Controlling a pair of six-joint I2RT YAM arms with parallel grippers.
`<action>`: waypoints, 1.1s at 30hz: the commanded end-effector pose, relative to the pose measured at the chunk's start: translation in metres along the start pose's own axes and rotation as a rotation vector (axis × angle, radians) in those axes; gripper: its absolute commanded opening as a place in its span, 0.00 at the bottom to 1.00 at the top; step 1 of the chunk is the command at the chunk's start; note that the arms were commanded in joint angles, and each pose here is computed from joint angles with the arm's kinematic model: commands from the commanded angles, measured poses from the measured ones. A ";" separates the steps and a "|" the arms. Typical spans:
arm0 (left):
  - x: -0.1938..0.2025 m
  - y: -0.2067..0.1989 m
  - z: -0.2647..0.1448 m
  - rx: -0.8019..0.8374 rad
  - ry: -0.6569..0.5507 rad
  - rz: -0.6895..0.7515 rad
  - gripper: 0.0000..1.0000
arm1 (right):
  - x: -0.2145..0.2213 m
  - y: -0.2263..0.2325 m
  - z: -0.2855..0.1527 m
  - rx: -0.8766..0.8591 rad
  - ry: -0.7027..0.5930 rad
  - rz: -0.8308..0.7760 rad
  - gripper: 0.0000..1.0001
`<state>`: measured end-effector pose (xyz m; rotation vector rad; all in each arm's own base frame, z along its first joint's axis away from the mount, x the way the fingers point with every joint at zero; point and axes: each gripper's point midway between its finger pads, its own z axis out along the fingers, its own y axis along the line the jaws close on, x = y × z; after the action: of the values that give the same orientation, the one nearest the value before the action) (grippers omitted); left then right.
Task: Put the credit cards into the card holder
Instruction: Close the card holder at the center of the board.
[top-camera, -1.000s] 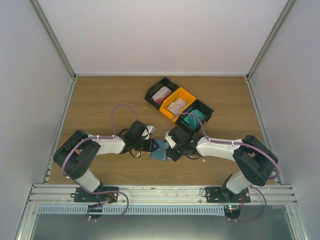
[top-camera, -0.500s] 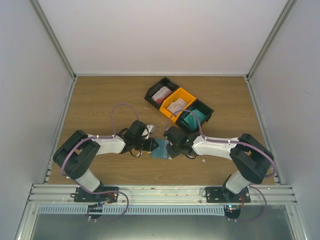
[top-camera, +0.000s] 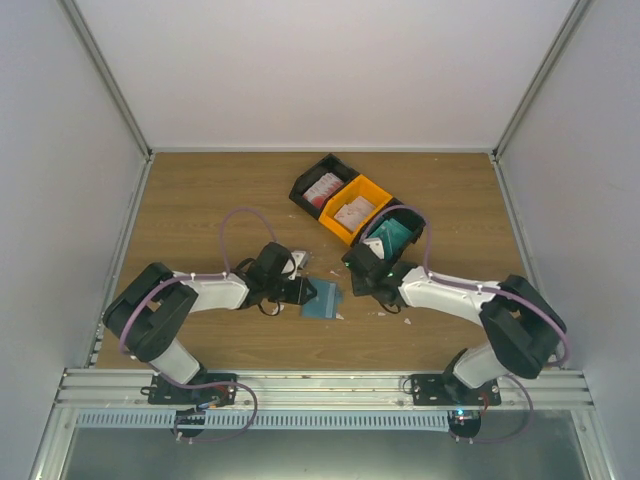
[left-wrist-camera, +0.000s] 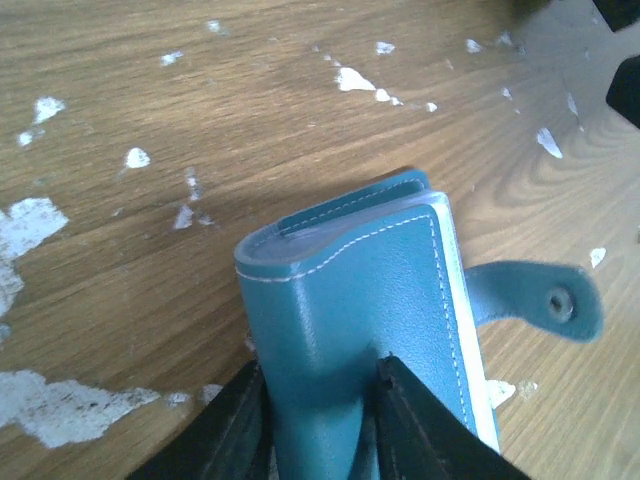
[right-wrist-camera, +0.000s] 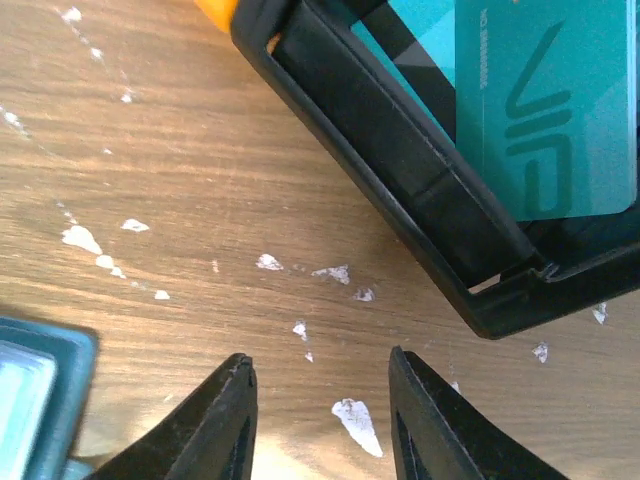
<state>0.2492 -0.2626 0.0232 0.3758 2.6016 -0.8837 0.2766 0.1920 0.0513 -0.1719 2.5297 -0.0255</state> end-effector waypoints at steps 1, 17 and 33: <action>0.035 0.007 0.000 0.009 0.097 -0.056 0.37 | -0.019 0.014 -0.019 -0.140 -0.056 0.041 0.40; 0.007 0.000 -0.052 0.052 -0.219 -0.164 0.63 | -0.010 0.077 -0.032 -0.196 0.063 -0.094 0.58; 0.034 -0.026 -0.025 0.269 -0.056 -0.127 0.46 | 0.037 0.073 -0.007 0.047 0.272 -0.105 0.51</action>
<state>0.1956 -0.2519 0.0313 0.2285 2.5332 -1.2150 0.2436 0.2807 0.0413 -0.3634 2.7354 -0.0072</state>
